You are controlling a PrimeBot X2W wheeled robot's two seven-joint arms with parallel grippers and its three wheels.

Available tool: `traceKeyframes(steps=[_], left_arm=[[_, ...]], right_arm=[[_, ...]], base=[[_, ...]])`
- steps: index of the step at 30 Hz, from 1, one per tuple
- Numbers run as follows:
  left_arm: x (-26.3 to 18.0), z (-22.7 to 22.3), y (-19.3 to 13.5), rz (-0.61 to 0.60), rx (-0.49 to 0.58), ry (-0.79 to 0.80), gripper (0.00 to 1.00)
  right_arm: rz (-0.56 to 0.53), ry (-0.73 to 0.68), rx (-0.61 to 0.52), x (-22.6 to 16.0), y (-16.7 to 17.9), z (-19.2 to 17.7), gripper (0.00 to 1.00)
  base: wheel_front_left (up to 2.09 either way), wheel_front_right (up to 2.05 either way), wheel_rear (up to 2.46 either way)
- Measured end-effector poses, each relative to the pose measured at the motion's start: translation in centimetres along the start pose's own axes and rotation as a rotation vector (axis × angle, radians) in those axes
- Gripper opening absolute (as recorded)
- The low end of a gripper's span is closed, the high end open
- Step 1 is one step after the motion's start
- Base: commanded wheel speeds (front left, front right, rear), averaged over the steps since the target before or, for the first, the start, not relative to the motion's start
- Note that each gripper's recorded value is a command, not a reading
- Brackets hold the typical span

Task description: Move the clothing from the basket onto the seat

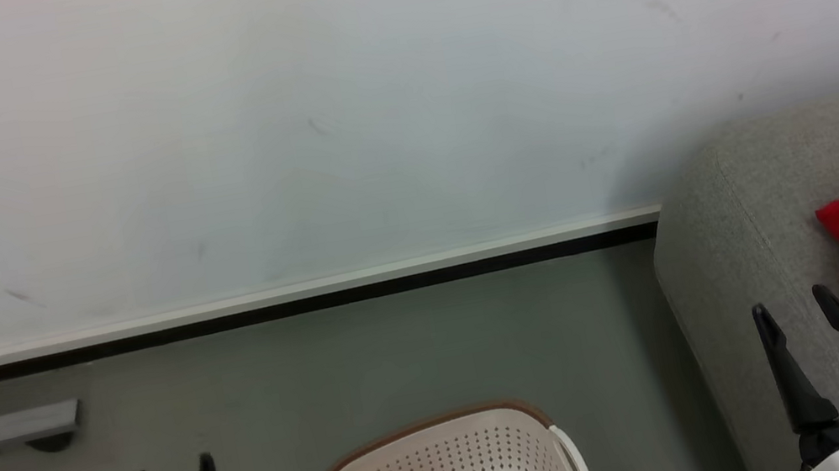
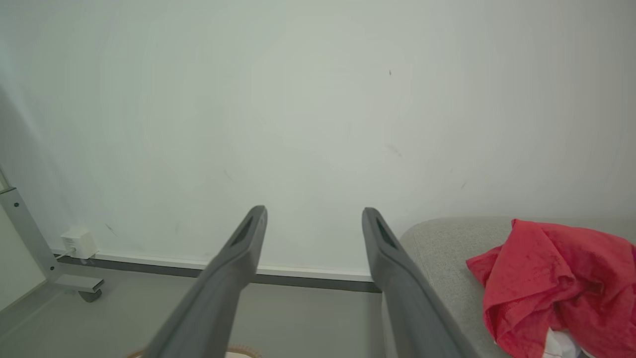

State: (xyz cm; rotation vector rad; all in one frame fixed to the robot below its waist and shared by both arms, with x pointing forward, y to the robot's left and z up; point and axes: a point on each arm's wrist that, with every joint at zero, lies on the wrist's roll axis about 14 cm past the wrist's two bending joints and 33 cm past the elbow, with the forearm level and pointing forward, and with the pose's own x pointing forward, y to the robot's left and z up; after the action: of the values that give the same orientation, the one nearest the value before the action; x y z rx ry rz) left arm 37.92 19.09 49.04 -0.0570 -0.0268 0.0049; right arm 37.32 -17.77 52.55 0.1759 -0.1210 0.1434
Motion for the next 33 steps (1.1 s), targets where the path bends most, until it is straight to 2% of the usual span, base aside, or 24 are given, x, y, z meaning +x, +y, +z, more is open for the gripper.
traceKeyframes(steps=[7,17,29,33], left_arm=[[3.9,-2.7,-2.8,-0.092,-0.007,0.074,1.0],[8.8,-10.4,-7.8,-0.25,-0.025,0.275,1.0],[9.0,-21.4,-12.6,-0.427,0.024,0.605,1.0],[8.7,-24.7,-13.3,-0.471,0.061,0.705,1.0]], right_arm=[[-0.021,-0.01,-0.008,2.6,-1.2,0.0,1.0],[-0.078,0.025,-0.021,5.9,-3.8,-2.3,1.0],[-0.133,0.05,-0.036,8.0,-6.0,-4.6,1.0],[-0.142,0.052,-0.045,8.9,-6.6,-5.2,1.0]], base=[[0.0,0.0,0.0],[0.0,0.0,0.0],[0.0,0.0,0.0],[0.0,0.0,0.0]])
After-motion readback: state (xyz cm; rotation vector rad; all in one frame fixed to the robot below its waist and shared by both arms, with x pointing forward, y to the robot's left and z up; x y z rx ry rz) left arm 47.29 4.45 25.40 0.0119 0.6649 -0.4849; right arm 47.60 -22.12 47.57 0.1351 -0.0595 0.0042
